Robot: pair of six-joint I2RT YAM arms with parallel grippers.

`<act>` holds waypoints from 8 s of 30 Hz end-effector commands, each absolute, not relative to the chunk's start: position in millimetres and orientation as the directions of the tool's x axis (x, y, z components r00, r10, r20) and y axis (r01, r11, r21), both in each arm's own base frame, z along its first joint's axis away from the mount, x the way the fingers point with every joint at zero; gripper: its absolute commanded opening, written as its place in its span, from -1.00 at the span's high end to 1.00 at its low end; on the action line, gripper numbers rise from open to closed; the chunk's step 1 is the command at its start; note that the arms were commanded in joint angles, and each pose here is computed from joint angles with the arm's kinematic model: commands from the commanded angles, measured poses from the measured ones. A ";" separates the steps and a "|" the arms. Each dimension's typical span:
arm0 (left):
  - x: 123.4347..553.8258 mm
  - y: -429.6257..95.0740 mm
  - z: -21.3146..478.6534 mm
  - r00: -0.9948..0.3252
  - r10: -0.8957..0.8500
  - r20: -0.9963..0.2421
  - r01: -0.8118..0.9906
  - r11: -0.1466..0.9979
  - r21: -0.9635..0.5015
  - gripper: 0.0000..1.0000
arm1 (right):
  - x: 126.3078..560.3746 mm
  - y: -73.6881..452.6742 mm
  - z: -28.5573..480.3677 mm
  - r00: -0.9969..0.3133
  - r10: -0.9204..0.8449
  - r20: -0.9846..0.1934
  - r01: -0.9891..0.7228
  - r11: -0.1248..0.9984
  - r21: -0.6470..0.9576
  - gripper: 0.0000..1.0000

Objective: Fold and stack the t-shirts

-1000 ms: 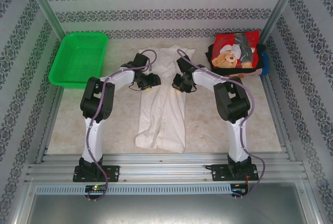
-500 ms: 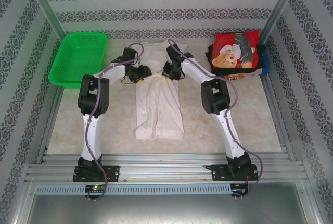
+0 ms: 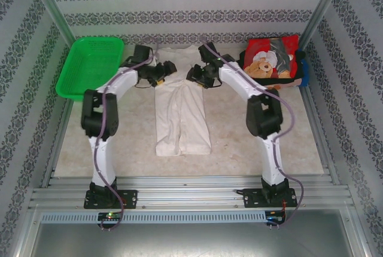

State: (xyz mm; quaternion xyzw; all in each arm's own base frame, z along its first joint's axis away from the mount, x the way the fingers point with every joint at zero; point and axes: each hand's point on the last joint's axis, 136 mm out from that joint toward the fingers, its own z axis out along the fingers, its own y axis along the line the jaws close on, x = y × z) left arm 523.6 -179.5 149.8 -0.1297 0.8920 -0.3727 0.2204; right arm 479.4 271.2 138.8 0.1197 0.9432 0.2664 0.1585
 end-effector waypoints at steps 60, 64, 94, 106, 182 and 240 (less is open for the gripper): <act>203.9 -149.4 63.7 -0.914 -0.400 -0.066 -0.260 0.702 -0.663 -0.29 | 219.8 366.2 40.2 -0.998 0.061 -0.024 0.034 0.791 0.611 0.24; 201.4 -149.2 61.9 -0.914 -0.401 -0.060 -0.264 0.701 -0.663 -0.28 | 221.4 366.3 39.3 -0.998 0.067 -0.023 0.039 0.793 0.608 0.53; 192.3 -172.9 46.9 -0.905 -0.425 0.029 -0.322 0.637 -0.700 -0.24 | 169.5 264.0 61.0 -0.968 0.251 -0.028 0.205 0.847 0.490 0.02; 213.2 -198.6 37.9 -0.907 -0.420 0.030 -0.314 0.627 -0.712 -0.12 | 176.4 187.2 46.8 -0.922 0.386 -0.032 0.293 0.748 0.595 -0.15; 192.0 -199.5 129.8 -0.937 -0.346 -0.048 -0.205 0.656 -0.727 0.82 | 160.0 218.1 104.6 -0.958 0.286 0.021 0.235 0.739 0.631 1.00; 493.4 -157.7 92.8 -0.894 -0.439 -0.086 -0.225 0.608 -0.762 0.75 | 475.6 225.0 86.4 -0.952 0.306 0.001 0.233 0.722 0.652 1.00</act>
